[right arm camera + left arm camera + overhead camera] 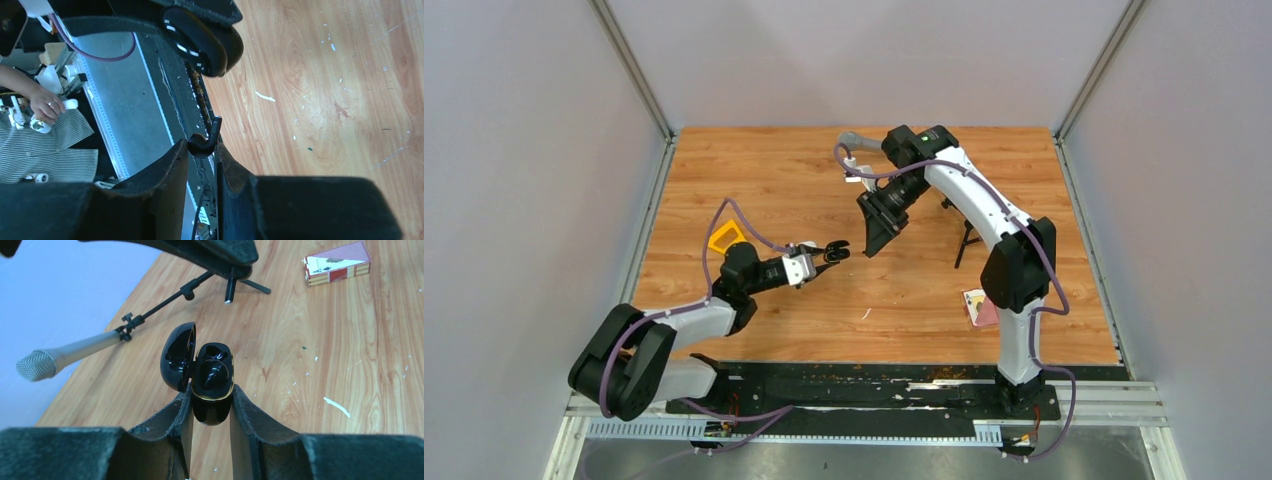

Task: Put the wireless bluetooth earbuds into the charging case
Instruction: Place the earbud in the charging case.

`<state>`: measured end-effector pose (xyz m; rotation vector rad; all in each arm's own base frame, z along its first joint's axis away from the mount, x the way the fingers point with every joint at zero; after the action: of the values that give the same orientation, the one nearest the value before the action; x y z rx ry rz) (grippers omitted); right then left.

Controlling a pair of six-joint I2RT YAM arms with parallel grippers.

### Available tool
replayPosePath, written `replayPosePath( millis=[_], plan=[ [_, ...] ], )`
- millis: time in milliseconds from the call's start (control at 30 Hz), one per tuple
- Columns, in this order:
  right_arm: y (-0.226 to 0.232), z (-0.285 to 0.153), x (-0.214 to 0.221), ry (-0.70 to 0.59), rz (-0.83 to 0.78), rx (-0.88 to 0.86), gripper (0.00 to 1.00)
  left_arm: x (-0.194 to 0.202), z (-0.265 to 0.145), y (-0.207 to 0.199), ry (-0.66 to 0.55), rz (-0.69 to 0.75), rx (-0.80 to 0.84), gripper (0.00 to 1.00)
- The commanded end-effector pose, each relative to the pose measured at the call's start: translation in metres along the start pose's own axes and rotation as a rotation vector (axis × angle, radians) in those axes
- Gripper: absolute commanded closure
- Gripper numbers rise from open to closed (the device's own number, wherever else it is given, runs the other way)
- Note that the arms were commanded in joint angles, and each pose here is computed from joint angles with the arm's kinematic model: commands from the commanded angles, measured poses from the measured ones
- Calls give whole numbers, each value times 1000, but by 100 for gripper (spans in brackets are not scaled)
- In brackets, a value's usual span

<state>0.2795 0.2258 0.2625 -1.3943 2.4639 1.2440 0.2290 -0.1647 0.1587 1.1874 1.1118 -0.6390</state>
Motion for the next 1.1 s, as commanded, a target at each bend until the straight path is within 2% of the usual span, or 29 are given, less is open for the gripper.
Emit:
replayPosePath(
  millis=[0,533,1067],
  plan=[
    [11,-4,-11,-56,14,-42,92,-13,10,2,-57,51,-18,100],
    [7,7,-6,-31,79,-81,91,-23,29,1,-70,63,-10,100],
    [2,10,-8,-4,133,5,89,-27,34,-3,-94,87,24,100]
  ],
)
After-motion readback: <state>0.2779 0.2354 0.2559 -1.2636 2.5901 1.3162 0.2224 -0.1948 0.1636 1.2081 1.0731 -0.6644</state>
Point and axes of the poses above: each gripper's point midway between its finger pads, its own z axis out along the fingers, its own y axis along the line the jaws close on, x = y × z, the point moved 9 cm from there along -z, back along the fingers, and after that the axes turned 2 degrees about -z, right-handed, at the moved point
